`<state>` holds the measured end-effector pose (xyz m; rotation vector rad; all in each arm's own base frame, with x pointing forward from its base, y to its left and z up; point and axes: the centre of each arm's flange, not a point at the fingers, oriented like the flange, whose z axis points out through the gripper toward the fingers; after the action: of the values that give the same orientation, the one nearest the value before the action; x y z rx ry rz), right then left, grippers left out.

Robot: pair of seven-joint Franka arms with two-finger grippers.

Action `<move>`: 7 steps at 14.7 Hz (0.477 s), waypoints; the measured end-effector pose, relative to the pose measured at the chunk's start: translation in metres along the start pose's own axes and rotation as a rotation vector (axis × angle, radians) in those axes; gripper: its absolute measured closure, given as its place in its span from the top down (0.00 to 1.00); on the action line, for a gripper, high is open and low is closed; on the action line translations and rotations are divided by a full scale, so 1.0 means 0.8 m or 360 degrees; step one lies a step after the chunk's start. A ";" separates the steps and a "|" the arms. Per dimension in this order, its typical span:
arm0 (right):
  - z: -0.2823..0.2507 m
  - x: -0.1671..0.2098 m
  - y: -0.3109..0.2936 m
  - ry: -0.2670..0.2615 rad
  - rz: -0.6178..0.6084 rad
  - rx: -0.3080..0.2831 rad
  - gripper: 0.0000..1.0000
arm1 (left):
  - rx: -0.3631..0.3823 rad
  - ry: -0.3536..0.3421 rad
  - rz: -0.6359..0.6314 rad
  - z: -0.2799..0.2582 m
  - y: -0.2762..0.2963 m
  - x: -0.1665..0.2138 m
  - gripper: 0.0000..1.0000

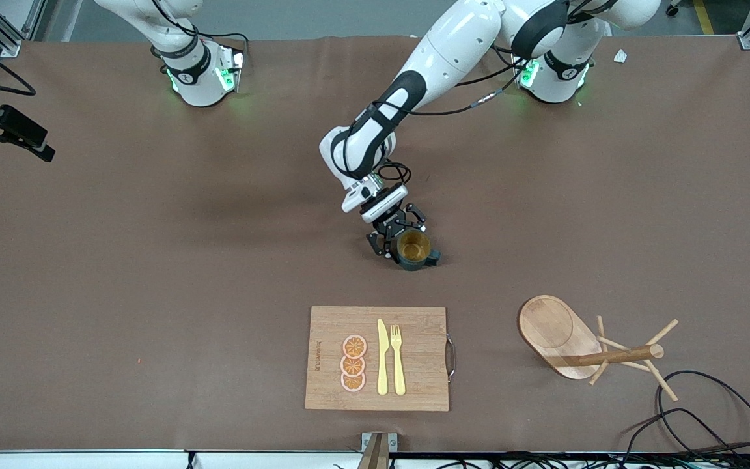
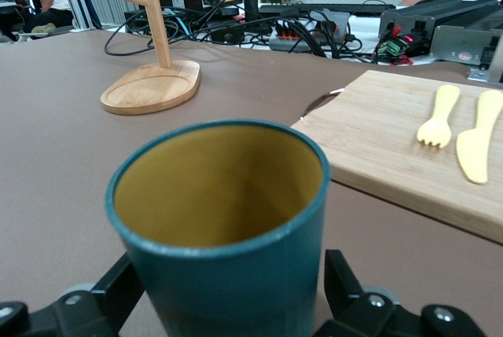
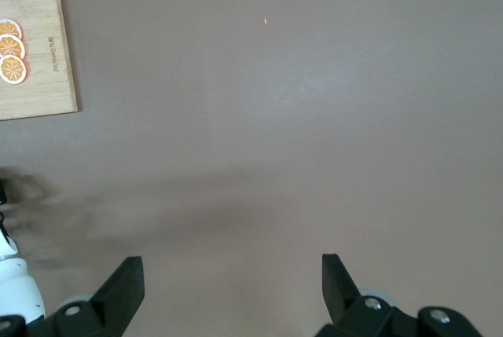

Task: Pass cup and hang on rack
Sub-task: 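Lift the teal mug with the left gripper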

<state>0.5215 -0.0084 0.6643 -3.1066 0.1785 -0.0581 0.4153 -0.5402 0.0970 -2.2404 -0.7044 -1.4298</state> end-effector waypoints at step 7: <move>0.001 -0.001 0.000 -0.0015 0.0000 -0.0001 1.00 | -0.0004 0.0011 -0.0002 0.002 0.002 0.002 0.95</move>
<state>0.5205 -0.0083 0.6634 -3.1071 0.1784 -0.0434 0.4180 -0.5403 0.0976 -2.2367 -0.7019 -1.4389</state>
